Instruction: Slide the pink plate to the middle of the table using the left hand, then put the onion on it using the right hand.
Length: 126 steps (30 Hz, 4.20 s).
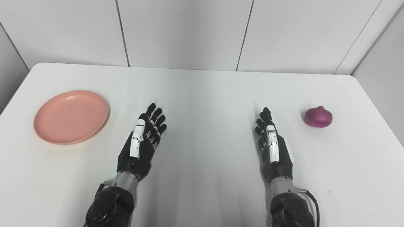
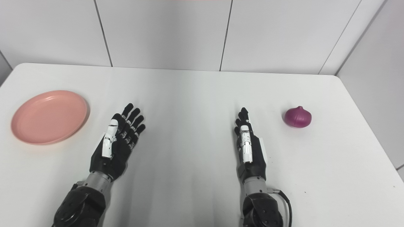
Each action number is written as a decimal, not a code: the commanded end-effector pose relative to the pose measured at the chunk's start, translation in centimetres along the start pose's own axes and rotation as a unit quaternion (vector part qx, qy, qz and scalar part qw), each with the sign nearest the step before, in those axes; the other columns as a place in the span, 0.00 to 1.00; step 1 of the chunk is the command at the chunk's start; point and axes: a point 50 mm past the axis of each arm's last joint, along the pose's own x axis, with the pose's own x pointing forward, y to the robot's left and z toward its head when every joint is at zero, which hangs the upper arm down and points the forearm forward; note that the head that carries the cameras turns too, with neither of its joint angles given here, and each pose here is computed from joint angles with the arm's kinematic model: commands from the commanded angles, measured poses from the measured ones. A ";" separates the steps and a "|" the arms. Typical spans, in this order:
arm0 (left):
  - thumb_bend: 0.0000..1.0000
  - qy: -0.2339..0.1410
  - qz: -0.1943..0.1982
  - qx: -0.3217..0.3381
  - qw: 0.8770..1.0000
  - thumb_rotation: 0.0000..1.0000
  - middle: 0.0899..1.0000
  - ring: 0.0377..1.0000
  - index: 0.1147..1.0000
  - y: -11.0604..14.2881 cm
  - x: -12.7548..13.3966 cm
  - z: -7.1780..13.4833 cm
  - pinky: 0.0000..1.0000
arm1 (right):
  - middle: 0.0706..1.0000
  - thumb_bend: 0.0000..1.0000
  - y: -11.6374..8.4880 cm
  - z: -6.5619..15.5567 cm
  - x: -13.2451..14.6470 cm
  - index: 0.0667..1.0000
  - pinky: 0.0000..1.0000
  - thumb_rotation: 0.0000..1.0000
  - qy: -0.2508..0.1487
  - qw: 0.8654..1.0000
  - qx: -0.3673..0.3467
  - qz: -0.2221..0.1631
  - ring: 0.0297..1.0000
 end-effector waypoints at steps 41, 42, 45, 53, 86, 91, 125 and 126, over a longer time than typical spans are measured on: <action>0.44 0.019 0.020 -0.004 1.000 1.00 0.98 0.98 0.95 -4.9 2.1 -3.9 0.99 | 1.00 0.12 -3.9 -0.1 -0.1 1.00 1.00 1.00 0.017 1.000 -0.013 0.011 1.00; 0.44 0.019 0.020 -0.003 1.000 1.00 0.98 0.97 0.95 -5.1 2.2 -4.0 0.98 | 1.00 0.12 -3.9 -0.1 -0.1 1.00 1.00 1.00 0.019 1.000 -0.016 0.009 1.00; 0.44 0.020 0.018 -0.002 1.000 1.00 0.98 0.96 0.96 -5.7 2.5 -4.4 0.95 | 1.00 0.11 -4.2 -0.2 0.0 1.00 1.00 1.00 0.021 1.000 -0.009 0.007 1.00; 0.45 0.027 0.022 0.006 0.999 1.00 1.00 0.98 0.99 -6.7 3.3 -5.5 0.96 | 1.00 0.26 -5.0 -0.8 0.5 1.00 1.00 1.00 0.023 1.000 -0.006 0.009 1.00; 0.44 -0.002 0.025 0.005 1.000 1.00 0.97 0.96 0.96 -6.4 5.2 -4.2 0.95 | 1.00 0.33 -5.7 -1.5 1.2 1.00 1.00 1.00 0.016 1.000 -0.005 -0.005 1.00; 0.45 -0.023 0.022 0.021 0.999 1.00 0.97 0.95 0.95 -5.9 5.7 -2.1 0.97 | 1.00 0.35 -5.6 -1.4 1.2 0.99 1.00 1.00 0.018 1.000 -0.003 -0.005 1.00; 0.45 -0.173 0.037 0.039 0.984 1.00 0.97 0.96 0.95 -2.9 7.8 10.3 0.96 | 1.00 0.51 -6.0 -1.4 1.6 0.97 1.00 0.95 0.025 1.000 -0.007 -0.006 0.98; 0.45 -0.177 0.041 0.039 0.983 1.00 0.96 0.95 0.94 -2.6 7.7 10.5 0.95 | 1.00 0.52 -6.1 -1.5 1.6 0.97 1.00 0.95 0.025 1.000 -0.007 -0.006 0.98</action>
